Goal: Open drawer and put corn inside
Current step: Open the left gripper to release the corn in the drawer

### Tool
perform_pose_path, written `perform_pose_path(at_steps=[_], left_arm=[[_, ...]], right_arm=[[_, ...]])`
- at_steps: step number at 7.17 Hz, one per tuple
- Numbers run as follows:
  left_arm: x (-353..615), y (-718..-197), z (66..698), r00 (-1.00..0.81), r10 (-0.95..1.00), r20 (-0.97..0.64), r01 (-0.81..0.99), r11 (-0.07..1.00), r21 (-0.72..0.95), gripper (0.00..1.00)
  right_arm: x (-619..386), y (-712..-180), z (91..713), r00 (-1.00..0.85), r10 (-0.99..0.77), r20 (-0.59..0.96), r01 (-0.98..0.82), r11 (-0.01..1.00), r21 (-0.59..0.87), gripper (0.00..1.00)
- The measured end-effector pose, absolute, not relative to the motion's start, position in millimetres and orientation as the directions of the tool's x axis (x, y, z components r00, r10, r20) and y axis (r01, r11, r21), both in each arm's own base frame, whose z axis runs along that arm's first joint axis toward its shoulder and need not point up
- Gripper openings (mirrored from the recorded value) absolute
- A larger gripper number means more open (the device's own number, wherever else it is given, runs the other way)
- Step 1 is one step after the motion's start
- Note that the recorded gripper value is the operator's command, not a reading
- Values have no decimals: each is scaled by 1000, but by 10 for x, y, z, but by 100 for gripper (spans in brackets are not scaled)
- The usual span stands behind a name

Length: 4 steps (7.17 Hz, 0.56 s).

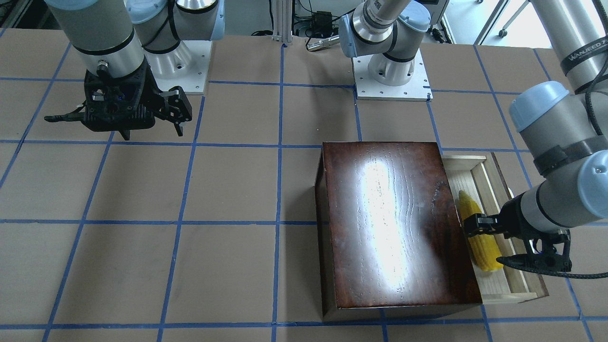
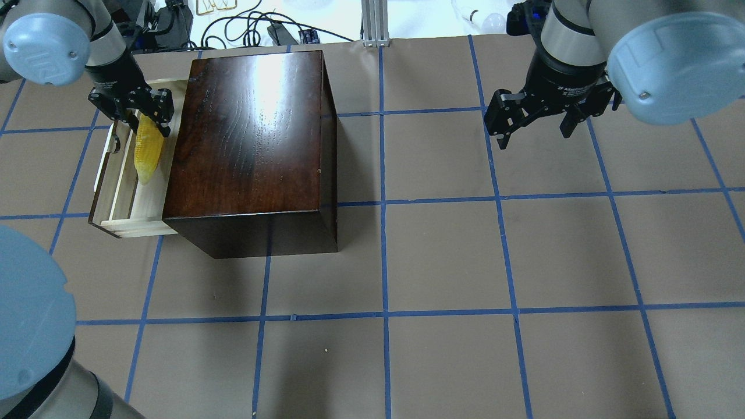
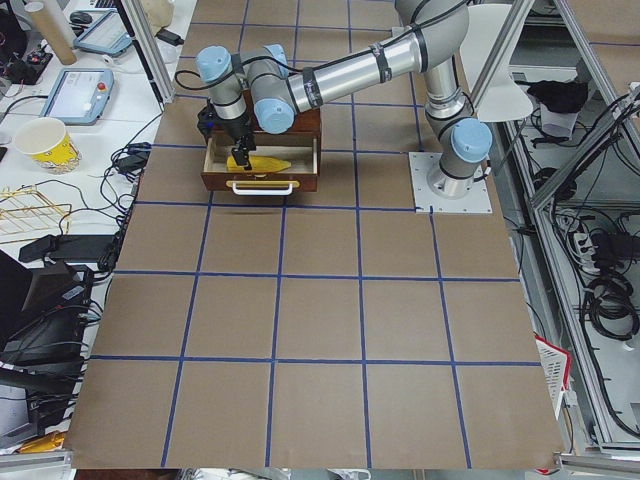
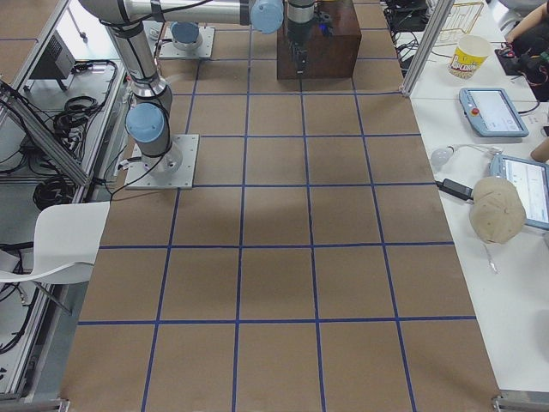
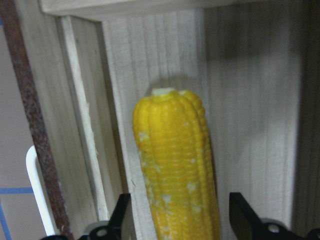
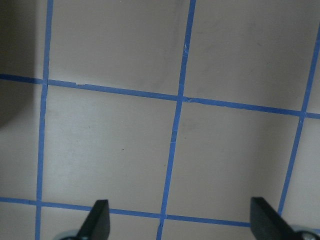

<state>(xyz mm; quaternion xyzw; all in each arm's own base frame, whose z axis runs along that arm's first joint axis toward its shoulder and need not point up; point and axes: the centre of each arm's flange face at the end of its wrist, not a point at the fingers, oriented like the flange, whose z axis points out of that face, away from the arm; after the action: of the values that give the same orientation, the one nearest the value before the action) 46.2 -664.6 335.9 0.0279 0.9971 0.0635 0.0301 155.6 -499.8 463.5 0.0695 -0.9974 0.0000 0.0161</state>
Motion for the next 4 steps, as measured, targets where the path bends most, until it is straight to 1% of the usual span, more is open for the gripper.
perform_pose_path(at_steps=[2, 4], left_arm=[[419, -6602, 3540, -996, 54, -69, 47, 993, 109, 100], [385, -6528, 3861, -995, 44, -87, 38, 997, 65, 100]], right_arm=[[1558, -4998, 4635, -990, -139, 32, -139, 990, 2, 100], [1558, -4997, 4635, -990, -139, 32, -139, 990, 2, 100]])
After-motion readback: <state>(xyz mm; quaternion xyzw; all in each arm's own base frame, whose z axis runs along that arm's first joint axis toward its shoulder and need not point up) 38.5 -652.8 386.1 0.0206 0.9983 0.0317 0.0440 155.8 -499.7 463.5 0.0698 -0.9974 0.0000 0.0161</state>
